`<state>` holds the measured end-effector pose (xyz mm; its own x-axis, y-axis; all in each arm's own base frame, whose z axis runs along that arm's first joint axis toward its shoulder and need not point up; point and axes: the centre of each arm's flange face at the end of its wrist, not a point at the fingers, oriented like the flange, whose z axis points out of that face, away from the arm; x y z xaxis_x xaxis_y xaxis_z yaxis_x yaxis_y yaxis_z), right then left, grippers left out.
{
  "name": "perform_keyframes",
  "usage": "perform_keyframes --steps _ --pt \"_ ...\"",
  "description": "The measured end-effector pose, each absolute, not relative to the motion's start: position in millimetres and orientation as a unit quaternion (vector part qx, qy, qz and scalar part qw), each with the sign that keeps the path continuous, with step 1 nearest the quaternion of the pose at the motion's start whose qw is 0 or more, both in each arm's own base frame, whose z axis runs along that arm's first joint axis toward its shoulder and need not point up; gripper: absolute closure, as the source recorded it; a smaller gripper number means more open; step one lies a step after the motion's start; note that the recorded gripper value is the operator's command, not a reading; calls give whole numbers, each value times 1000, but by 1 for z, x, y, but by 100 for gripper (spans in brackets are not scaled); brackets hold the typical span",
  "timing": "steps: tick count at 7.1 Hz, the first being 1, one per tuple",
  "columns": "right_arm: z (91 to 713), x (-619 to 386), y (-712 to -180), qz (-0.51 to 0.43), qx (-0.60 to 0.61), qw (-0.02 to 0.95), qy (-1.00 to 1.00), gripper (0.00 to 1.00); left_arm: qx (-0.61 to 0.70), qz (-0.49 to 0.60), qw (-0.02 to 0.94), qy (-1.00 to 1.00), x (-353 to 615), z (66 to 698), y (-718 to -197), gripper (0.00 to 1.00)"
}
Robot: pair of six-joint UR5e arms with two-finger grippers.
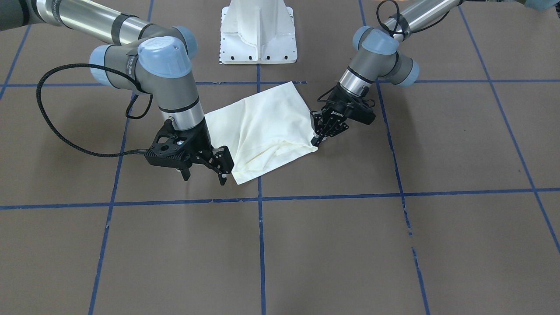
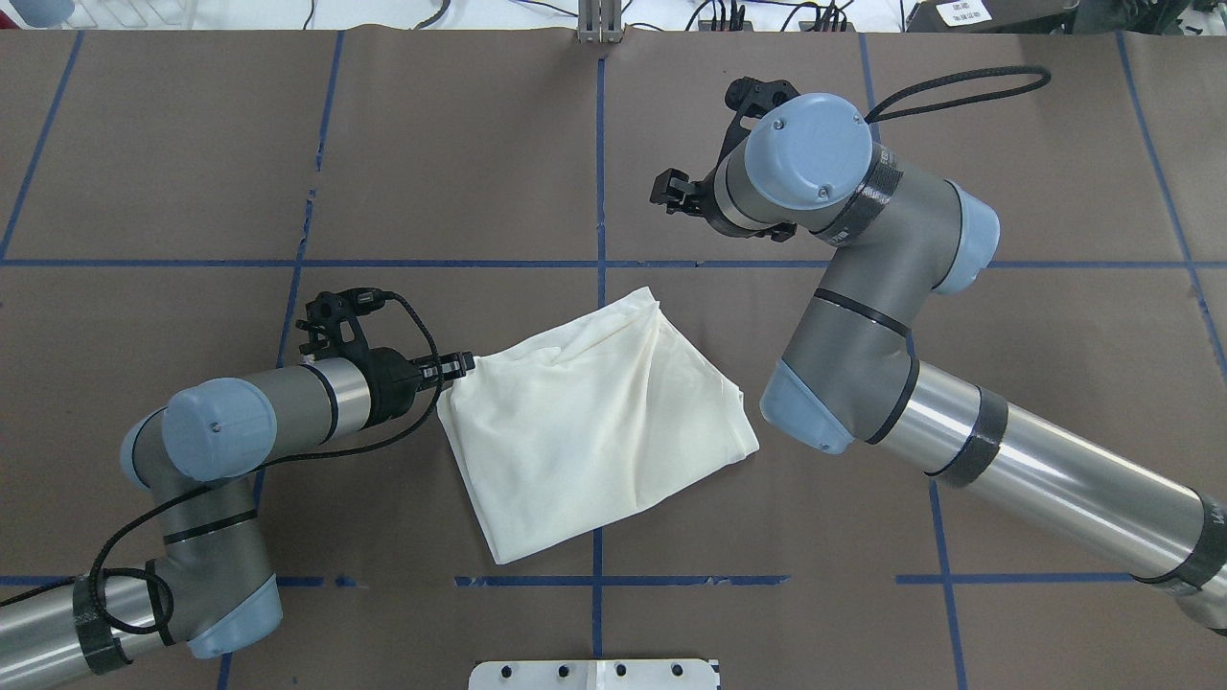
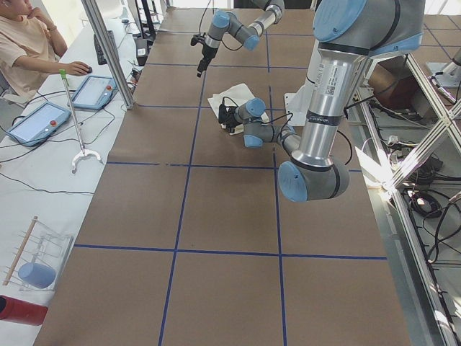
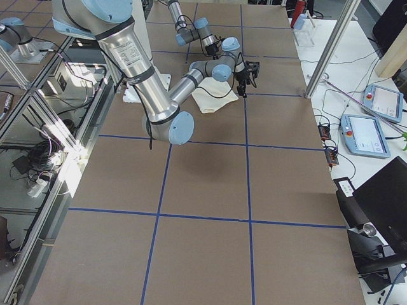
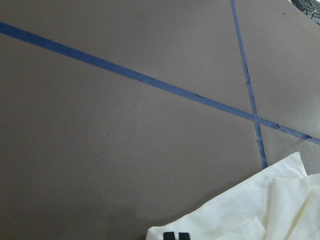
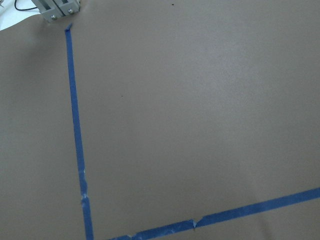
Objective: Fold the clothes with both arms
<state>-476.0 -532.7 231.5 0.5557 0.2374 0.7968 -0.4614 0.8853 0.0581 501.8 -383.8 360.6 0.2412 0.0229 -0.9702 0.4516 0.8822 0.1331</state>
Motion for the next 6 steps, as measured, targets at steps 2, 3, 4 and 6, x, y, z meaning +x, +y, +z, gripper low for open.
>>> perform_keyframes --steps 2,3,4,6 --pt "234 -476 -532 201 131 873 -425 0 223 -111 772 584 483 378 -384 100" --pt "236 -476 -532 200 130 873 -425 0 234 -106 776 576 474 385 -390 100" --pt "238 -476 -532 200 129 874 -424 0 246 -99 779 569 467 389 -395 78" --pt "241 -476 -532 199 127 875 -422 0 254 -92 781 563 463 392 -398 0"
